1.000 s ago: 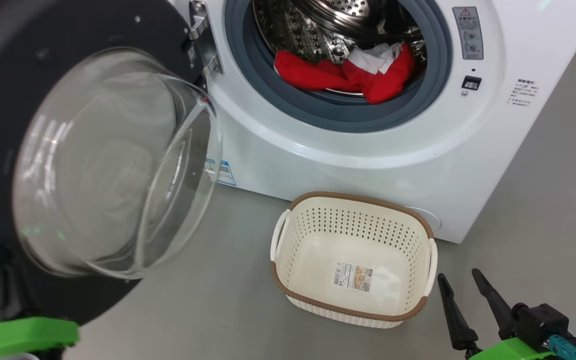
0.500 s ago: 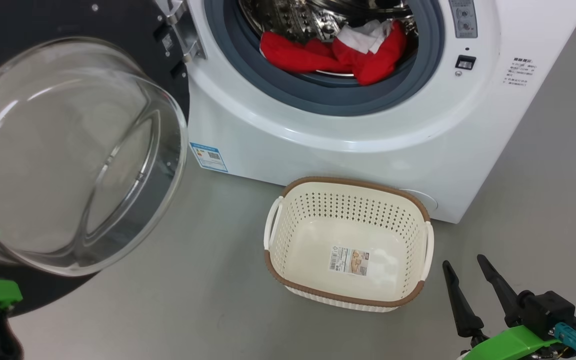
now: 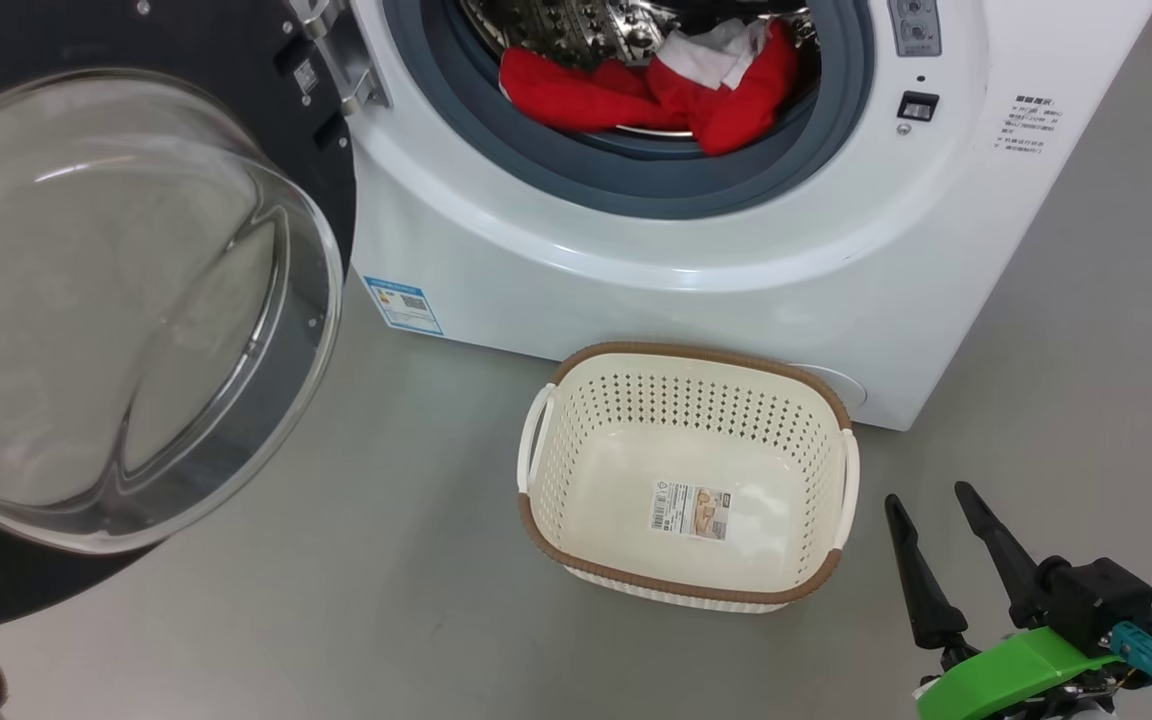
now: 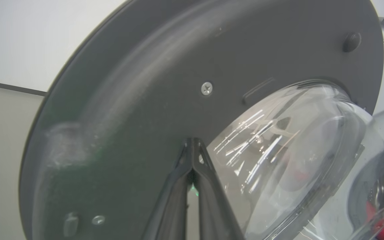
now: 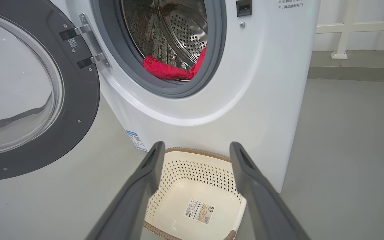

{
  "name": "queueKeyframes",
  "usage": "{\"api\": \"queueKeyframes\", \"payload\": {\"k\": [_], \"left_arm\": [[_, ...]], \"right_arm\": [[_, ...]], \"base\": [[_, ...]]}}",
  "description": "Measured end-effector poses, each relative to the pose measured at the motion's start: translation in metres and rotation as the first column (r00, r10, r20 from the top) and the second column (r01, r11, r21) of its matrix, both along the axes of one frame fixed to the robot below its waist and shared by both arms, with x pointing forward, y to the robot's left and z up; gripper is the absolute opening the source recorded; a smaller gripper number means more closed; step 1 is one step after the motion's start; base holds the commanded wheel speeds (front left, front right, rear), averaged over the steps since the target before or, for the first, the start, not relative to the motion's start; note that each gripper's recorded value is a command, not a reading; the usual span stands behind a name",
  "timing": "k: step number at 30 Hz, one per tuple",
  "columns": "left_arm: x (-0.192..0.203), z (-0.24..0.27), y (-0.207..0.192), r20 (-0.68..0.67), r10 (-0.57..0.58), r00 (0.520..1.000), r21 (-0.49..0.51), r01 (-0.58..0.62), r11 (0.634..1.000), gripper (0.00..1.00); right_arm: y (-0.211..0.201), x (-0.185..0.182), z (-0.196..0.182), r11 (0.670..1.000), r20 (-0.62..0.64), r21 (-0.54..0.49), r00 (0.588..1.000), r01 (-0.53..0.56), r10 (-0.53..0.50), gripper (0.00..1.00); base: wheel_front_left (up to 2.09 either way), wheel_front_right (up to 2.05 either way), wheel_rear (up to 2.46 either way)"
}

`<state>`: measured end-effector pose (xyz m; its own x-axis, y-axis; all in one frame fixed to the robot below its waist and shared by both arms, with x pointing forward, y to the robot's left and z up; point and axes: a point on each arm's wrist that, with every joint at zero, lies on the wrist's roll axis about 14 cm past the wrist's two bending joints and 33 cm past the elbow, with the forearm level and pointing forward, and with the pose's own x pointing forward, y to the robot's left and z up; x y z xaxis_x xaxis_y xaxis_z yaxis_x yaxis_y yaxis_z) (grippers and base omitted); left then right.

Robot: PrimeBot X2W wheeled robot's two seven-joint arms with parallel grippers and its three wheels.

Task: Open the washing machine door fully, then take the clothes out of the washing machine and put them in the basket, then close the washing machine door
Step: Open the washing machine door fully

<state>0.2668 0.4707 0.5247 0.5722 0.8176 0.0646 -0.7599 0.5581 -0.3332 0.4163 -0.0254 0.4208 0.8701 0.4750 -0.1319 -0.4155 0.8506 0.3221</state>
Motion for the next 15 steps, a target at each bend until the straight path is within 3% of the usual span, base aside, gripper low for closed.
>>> {"api": "queueKeyframes", "payload": {"k": [11, 15], "left_arm": [[-0.009, -0.019, -0.022, -0.038, -0.064, 0.997, -0.022, 0.063, 0.998, 0.0], [-0.009, -0.025, -0.04, -0.04, -0.121, 0.992, -0.026, 0.12, 0.992, 0.22]], "right_arm": [[0.001, -0.004, 0.017, 1.0, 0.042, 0.001, 0.999, -0.003, 0.003, 1.0], [0.001, -0.006, 0.025, 1.0, 0.061, 0.003, 0.998, -0.001, 0.001, 1.0]], "base": [[0.0, 0.0, 0.0], [0.0, 0.0, 0.0]]}}
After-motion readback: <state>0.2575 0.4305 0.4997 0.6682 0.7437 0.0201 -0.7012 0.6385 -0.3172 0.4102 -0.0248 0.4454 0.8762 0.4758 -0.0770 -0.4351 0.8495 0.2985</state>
